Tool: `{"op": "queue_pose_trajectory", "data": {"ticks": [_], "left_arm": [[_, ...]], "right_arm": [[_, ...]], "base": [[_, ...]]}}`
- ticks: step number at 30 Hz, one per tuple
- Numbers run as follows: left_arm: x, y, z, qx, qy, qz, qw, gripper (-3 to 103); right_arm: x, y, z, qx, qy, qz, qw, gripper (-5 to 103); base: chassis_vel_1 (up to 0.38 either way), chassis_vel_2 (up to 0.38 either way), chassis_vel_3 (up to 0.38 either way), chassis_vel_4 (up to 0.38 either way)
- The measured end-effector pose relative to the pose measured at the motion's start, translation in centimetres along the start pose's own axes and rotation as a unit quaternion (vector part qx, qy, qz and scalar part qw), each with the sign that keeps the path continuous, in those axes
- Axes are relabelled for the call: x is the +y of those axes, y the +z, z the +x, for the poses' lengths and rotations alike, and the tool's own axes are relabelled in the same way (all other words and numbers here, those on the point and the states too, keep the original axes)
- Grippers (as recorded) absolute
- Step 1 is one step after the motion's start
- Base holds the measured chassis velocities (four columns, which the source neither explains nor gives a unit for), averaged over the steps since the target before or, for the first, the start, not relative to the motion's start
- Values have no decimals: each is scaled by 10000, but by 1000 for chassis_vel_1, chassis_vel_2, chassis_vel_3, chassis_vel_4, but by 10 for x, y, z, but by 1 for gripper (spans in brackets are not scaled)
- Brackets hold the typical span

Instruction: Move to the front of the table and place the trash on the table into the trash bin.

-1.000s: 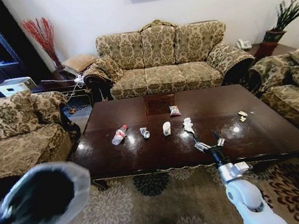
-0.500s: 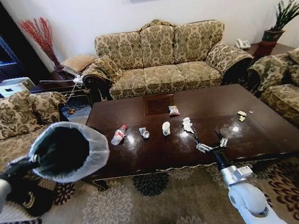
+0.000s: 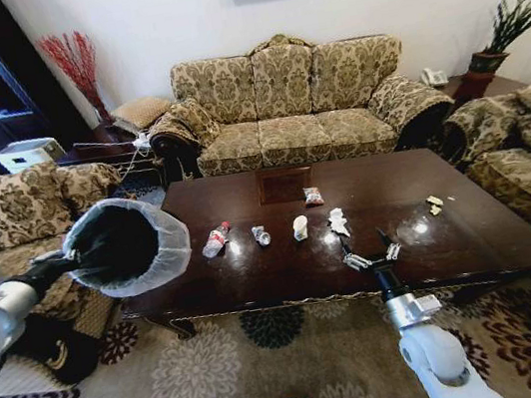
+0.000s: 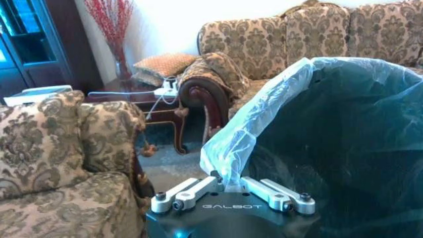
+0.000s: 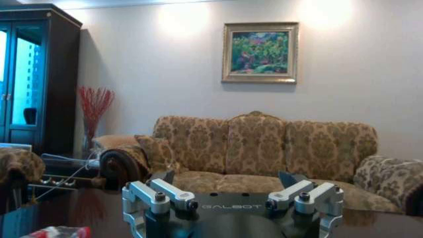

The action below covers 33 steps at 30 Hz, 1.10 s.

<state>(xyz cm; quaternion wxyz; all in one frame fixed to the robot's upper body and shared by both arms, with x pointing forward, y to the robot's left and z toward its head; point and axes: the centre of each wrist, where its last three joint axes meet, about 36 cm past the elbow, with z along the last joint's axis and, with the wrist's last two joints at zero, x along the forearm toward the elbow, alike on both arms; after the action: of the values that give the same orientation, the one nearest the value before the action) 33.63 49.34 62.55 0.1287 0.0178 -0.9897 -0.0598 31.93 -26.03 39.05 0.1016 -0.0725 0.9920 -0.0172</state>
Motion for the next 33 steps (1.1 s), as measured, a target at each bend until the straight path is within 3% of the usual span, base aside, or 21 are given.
{"op": "queue_pose_trajectory", "data": {"ticks": [6,10,13,14,16,20,30,33], "left_arm": [[0,2,-1,-72,-54,-43,9999,0],[0,1,1,-186,-50,-73,9998,0],[-5,-3,1,-280,-12,-199,9994,0],[-5,-3,1,-280,-12,-199,9994,0],[-11,-6,0,-291,77,-264,9992,0],[-19,-9,-1,-313,203,-332,9987,0],[-28,-10,-7,-196,342,-444,9982,0],[-28,-11,-8,-178,355,-467,9981,0]], "right_arm": [[4,3,-7,-9,-76,-29,10000,100],[18,7,-21,-46,-134,-187,9997,100],[80,9,-49,573,-108,-1147,9917,100],[80,9,-49,573,-108,-1147,9917,100],[106,9,-69,1001,-92,-1465,9841,100],[128,15,-105,1331,-87,-1766,9752,100],[193,48,-170,1987,-157,-2045,9583,100],[201,50,-179,2063,-239,-2111,9551,100]], "base": [[286,295,-275,-274],[280,290,-282,-256],[215,218,-182,-162],[130,157,-159,-102],[85,61,-33,-62],[10,15,-1,-5],[-39,-19,9,8],[0,0,0,0]]}}
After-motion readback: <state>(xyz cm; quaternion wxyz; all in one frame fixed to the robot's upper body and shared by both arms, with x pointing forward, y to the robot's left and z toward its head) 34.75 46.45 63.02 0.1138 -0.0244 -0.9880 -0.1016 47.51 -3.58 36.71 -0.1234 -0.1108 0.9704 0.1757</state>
